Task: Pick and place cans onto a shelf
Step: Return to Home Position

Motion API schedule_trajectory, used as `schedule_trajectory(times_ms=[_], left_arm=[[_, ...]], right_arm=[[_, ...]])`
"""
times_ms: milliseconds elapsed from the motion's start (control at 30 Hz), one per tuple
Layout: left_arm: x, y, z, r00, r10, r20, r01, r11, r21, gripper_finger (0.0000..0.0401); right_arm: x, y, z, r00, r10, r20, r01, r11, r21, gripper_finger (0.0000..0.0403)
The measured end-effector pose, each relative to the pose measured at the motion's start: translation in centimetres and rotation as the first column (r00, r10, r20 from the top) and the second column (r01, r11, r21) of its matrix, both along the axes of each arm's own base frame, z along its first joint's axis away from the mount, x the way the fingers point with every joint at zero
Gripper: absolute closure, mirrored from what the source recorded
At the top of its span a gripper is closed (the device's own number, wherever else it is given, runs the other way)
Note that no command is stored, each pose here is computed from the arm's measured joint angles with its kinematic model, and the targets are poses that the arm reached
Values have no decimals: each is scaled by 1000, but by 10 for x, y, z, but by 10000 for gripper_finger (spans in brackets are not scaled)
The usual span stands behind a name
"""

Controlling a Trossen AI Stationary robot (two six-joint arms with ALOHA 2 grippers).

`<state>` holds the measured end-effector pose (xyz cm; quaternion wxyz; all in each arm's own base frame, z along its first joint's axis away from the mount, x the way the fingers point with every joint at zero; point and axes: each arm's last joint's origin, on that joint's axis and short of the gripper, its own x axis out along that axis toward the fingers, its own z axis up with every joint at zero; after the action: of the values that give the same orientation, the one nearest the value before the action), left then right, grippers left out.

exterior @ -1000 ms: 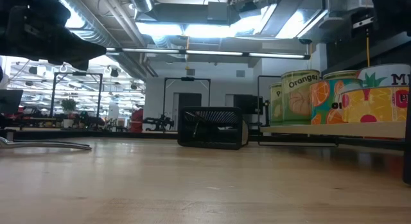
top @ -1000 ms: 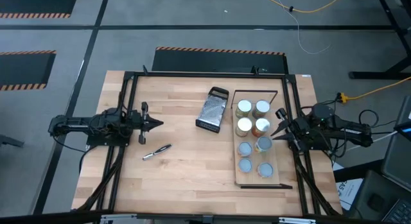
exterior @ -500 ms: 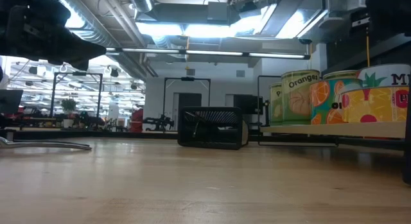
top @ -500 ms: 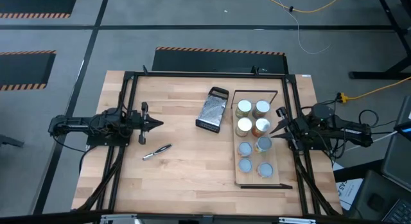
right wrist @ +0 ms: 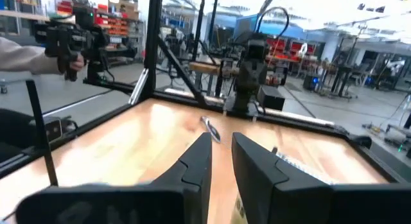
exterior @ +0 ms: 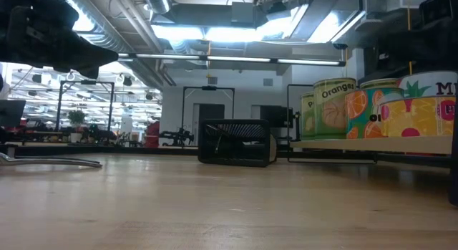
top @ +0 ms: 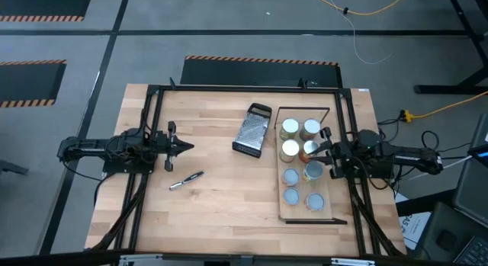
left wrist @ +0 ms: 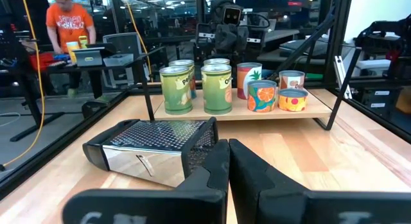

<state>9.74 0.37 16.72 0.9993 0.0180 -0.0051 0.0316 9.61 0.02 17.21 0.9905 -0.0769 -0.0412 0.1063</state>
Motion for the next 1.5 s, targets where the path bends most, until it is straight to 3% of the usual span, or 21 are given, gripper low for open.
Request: schedule_trajectory(times_ms=[667, 900, 1500], left_arm=[[0, 0, 0, 1000, 0, 0, 0, 1000, 0, 401], [0, 0, 0, 1000, 0, 0, 0, 1000, 0, 401], [0, 0, 0, 1000, 0, 0, 0, 1000, 0, 401]], right_arm=[[1, 0, 0, 1000, 0, -5, 0, 1000, 7, 336], [1, 0, 0, 1000, 5, -23, -3, 997, 80, 336], [1, -1, 0, 1000, -11, -29, 14, 995, 103, 336]])
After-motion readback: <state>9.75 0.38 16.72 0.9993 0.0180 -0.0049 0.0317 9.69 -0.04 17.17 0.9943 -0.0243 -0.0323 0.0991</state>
